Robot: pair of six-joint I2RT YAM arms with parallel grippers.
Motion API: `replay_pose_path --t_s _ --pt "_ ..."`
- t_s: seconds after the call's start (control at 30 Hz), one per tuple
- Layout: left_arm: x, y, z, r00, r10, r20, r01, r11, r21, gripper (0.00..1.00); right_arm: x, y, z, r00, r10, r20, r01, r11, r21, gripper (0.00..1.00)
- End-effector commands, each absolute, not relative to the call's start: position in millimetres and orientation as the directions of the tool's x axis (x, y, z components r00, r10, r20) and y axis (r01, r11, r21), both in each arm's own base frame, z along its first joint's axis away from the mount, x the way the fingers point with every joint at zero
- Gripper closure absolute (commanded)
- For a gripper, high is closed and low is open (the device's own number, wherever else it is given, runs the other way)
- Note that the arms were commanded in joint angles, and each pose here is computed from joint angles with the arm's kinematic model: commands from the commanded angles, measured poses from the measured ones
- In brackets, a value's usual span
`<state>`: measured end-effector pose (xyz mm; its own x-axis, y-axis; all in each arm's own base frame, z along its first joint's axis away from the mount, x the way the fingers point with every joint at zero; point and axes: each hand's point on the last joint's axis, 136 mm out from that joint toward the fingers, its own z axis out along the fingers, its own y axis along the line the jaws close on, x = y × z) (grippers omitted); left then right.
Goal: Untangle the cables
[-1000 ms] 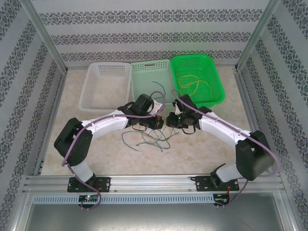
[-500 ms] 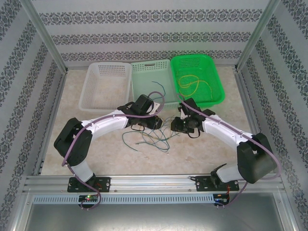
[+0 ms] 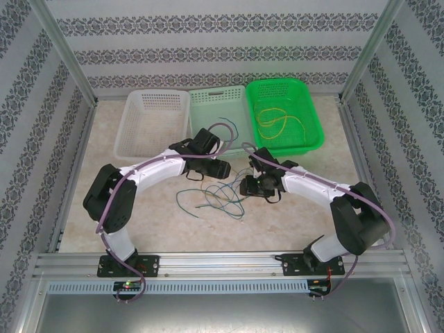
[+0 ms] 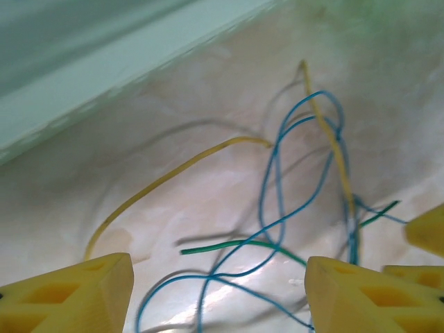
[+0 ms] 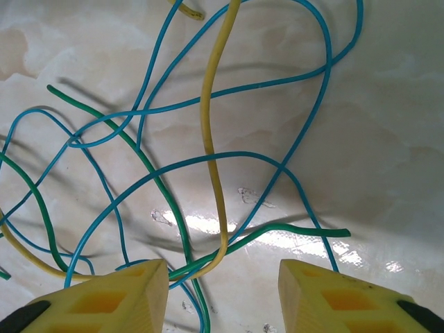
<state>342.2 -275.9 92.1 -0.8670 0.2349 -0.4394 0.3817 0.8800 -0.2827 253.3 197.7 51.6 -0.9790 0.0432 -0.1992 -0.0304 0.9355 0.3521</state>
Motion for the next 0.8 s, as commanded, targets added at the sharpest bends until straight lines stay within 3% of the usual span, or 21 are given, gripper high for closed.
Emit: replay_pose_path --t_s 0.0,0.4,0.77 --pt "336 -246 79 -0.856 0.338 -0.391 0.413 0.902 -0.126 0.33 258 191 57 -0.97 0.046 -0.237 -0.031 0.949 0.313 0.52" --pt "334 -240 45 -0.894 0.286 -0.345 0.346 0.93 -0.124 0.33 254 183 53 -0.97 0.07 -0.233 -0.004 0.952 0.306 0.51" --pt "353 -237 29 -0.884 0.264 -0.386 0.312 0.948 -0.066 0.34 256 183 56 -0.967 0.073 -0.242 -0.005 0.952 0.305 0.51"
